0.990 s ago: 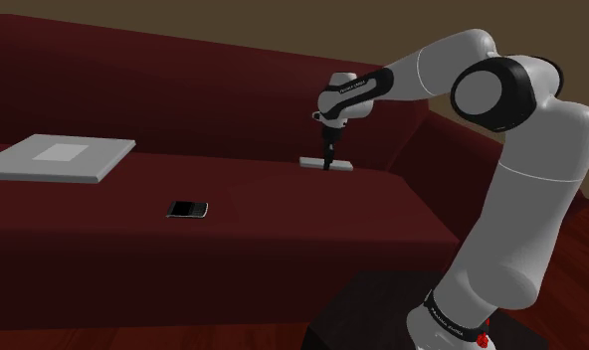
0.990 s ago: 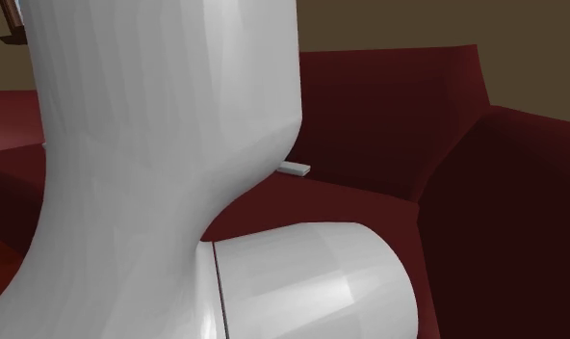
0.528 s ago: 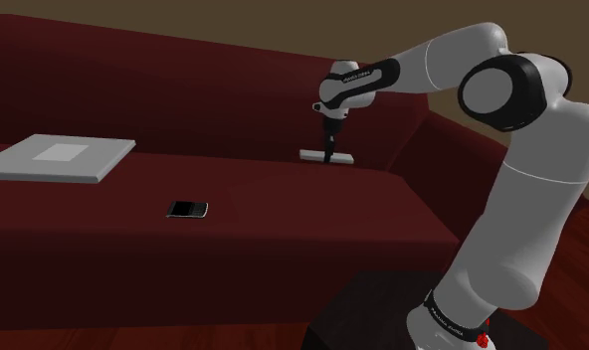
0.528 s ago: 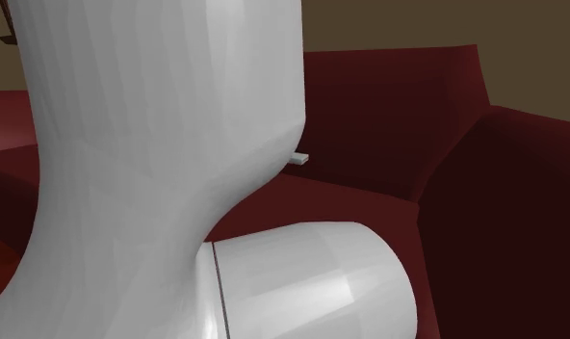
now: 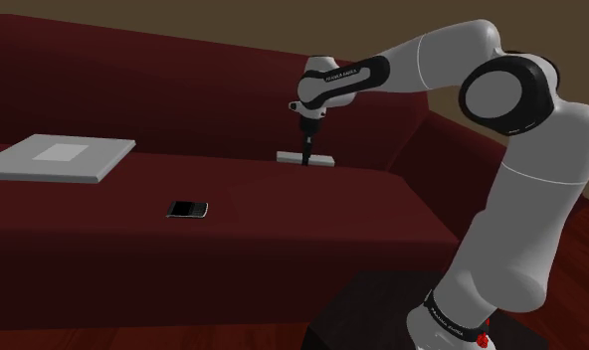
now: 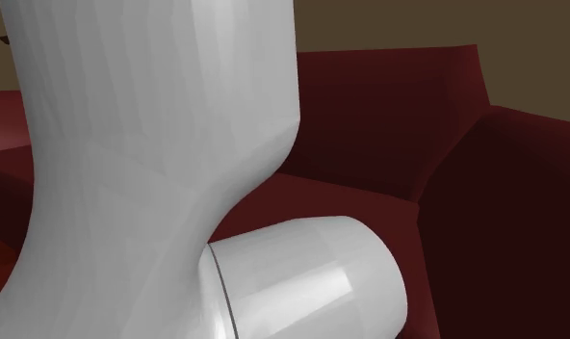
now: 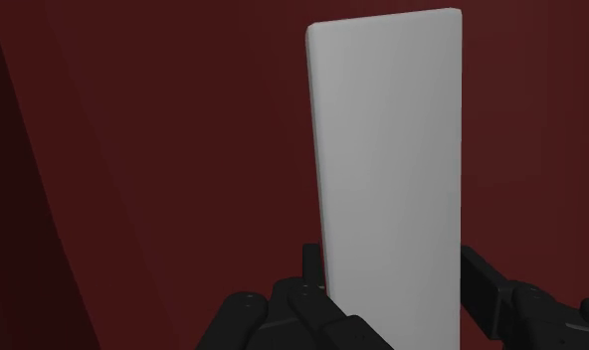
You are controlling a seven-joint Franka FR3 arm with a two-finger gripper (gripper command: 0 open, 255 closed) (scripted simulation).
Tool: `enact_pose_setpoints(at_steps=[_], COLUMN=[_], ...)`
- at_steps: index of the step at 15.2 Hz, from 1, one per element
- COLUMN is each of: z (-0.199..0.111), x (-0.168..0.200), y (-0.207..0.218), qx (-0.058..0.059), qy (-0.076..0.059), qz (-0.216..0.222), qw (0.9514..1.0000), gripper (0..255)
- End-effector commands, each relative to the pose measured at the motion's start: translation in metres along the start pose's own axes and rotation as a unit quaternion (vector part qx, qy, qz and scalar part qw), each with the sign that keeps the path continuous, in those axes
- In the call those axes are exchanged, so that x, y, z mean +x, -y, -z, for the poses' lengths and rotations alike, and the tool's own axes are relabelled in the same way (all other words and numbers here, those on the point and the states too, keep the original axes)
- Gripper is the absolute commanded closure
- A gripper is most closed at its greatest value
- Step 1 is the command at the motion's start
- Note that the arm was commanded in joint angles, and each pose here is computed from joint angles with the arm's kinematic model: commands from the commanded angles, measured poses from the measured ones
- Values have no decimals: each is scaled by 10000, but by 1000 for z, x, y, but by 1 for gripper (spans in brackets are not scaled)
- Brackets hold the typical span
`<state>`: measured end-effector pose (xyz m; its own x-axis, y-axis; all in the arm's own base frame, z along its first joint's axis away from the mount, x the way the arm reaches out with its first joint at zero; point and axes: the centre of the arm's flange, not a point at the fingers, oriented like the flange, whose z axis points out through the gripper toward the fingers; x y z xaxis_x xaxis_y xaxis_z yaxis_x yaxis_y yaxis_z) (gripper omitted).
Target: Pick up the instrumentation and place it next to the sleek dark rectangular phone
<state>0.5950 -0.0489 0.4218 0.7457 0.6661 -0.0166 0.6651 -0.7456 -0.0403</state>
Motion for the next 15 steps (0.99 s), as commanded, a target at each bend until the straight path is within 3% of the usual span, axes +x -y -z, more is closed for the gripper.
enact_pose_setpoints(at_steps=[1,15], z=[0,5], x=[20,171], y=[15,121], qx=[-1,-1], qy=[-2,-2], qz=[-9,-9], qw=[10000,10000], gripper=[255,255])
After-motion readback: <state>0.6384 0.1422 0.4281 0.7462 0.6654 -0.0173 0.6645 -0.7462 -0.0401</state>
